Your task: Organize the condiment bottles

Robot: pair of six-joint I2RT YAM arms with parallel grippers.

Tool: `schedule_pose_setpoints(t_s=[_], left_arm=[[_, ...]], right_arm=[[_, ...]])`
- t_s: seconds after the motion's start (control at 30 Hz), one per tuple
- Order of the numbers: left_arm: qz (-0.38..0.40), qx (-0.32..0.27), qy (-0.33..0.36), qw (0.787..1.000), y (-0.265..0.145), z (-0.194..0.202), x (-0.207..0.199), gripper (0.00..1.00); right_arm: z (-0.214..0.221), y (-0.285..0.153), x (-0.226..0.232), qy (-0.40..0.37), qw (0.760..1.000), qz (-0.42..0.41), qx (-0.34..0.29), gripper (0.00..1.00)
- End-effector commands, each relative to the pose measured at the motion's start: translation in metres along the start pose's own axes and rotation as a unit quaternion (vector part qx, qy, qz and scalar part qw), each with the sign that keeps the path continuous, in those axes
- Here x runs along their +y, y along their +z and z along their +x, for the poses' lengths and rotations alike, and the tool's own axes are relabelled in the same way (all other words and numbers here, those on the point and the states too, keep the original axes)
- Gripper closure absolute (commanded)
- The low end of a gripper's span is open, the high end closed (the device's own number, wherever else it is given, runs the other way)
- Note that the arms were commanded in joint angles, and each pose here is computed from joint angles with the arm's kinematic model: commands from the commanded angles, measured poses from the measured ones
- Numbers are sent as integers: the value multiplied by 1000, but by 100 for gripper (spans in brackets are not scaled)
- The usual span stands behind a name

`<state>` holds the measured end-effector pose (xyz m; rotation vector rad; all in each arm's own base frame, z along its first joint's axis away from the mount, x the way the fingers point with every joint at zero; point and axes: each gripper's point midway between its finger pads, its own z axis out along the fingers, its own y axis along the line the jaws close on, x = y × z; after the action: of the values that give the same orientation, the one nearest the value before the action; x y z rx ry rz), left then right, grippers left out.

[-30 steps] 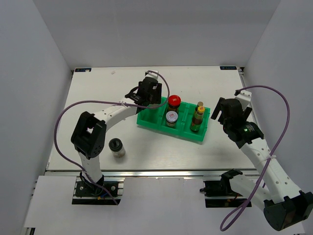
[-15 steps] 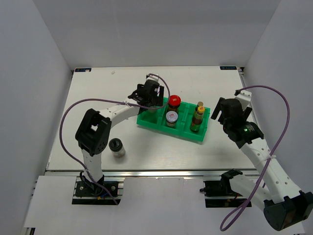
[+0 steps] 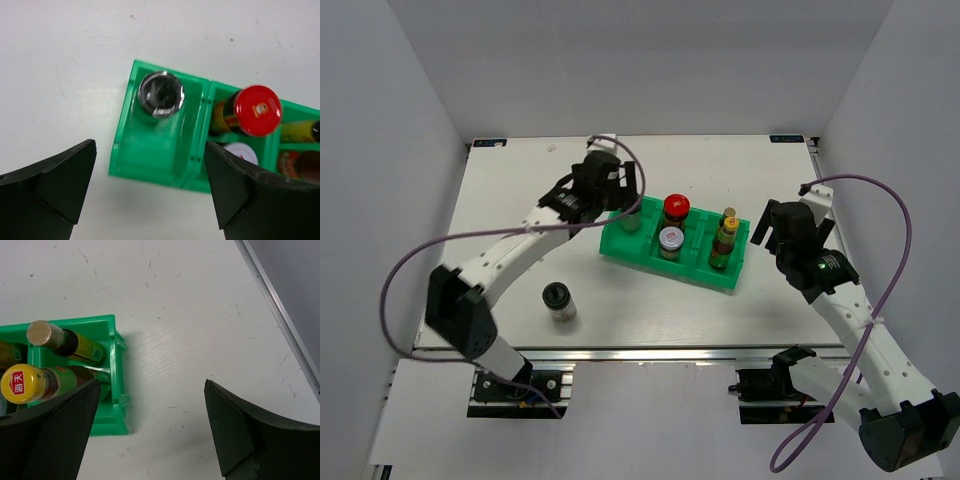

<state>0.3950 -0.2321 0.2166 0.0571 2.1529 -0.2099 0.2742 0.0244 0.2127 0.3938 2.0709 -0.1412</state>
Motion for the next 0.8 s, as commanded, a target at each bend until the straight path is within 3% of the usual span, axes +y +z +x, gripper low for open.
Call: schedule_pose_setpoints(t_s=[0.0, 0.03, 0.07, 0.13, 0.17, 0.37, 0.53, 0.77], left_arm=[[-25, 39, -65, 997, -56, 29, 29, 2], [-24, 29, -84, 996, -75, 31, 37, 2], [-49, 63, -98, 992, -79, 66, 52, 2], [-61, 59, -116, 990, -102, 76, 69, 2], [-88, 89, -111, 986, -111, 100, 84, 2], [-120, 115, -145, 975, -159, 129, 114, 2], [-173, 125, -167, 962, -175, 148, 137, 2], [-149, 180, -132, 963, -158, 179, 127, 2]], right_arm=[[-4, 1, 2, 6, 1000, -6, -12, 11], [-3, 2, 2, 4, 1000, -7, -10, 11], [-3, 2, 2, 3, 1000, -7, -9, 11], [-3, 3, 3, 3, 1000, -8, -9, 11], [-4, 2, 4, 3, 1000, -10, -8, 11], [-3, 2, 5, 0, 1000, -14, -7, 11], [-4, 0, 5, 5, 1000, -16, -12, 11], [-2, 3, 6, 1, 1000, -15, -7, 11]])
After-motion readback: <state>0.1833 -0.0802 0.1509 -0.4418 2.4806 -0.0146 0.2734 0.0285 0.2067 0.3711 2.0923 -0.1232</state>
